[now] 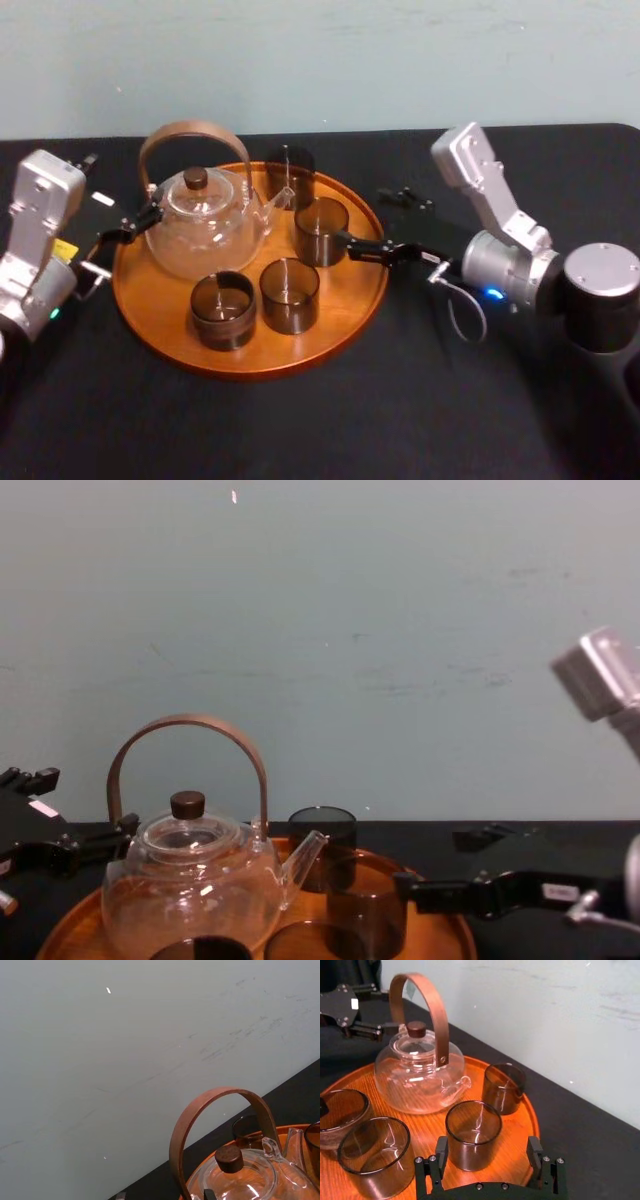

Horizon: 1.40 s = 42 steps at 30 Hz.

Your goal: Pick up the glass from the table and place it on the tray.

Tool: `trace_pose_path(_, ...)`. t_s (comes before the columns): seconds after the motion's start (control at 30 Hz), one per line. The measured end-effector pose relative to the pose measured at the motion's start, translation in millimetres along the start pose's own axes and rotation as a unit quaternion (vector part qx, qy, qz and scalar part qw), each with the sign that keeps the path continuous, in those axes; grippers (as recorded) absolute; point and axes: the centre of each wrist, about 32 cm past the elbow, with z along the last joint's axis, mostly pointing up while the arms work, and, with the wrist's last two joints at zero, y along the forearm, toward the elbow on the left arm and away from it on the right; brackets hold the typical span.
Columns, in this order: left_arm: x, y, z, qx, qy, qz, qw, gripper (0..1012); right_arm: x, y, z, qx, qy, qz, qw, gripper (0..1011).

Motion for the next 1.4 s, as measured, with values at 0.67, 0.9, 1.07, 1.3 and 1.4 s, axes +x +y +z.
trace_pose_path(0.67, 0.0, 0, 0.0, 0.0, 0.0, 0.0, 1.0, 1010, 14.1, -69.4, -9.9, 0.031, 0.036, -0.082, 0.9955, 1002)
trace_pose_path(0.9, 0.0, 0, 0.0, 0.0, 0.0, 0.0, 1.0, 1009, 23.4, -81.7, -18.9, 0.033, 0.043, -0.139, 0.9888, 1002)
trace_pose_path(1.07, 0.0, 0, 0.0, 0.0, 0.0, 0.0, 1.0, 1009, 25.0, -83.1, -21.5, 0.032, 0.045, -0.152, 0.9869, 1002)
trace_pose_path(1.3, 0.0, 0, 0.0, 0.0, 0.0, 0.0, 1.0, 1010, 24.2, -82.5, -21.0, 0.032, 0.044, -0.147, 0.9877, 1002)
trace_pose_path(1.4, 0.0, 0, 0.0, 0.0, 0.0, 0.0, 1.0, 1010, 24.0, -82.2, -20.8, 0.032, 0.043, -0.145, 0.9879, 1002)
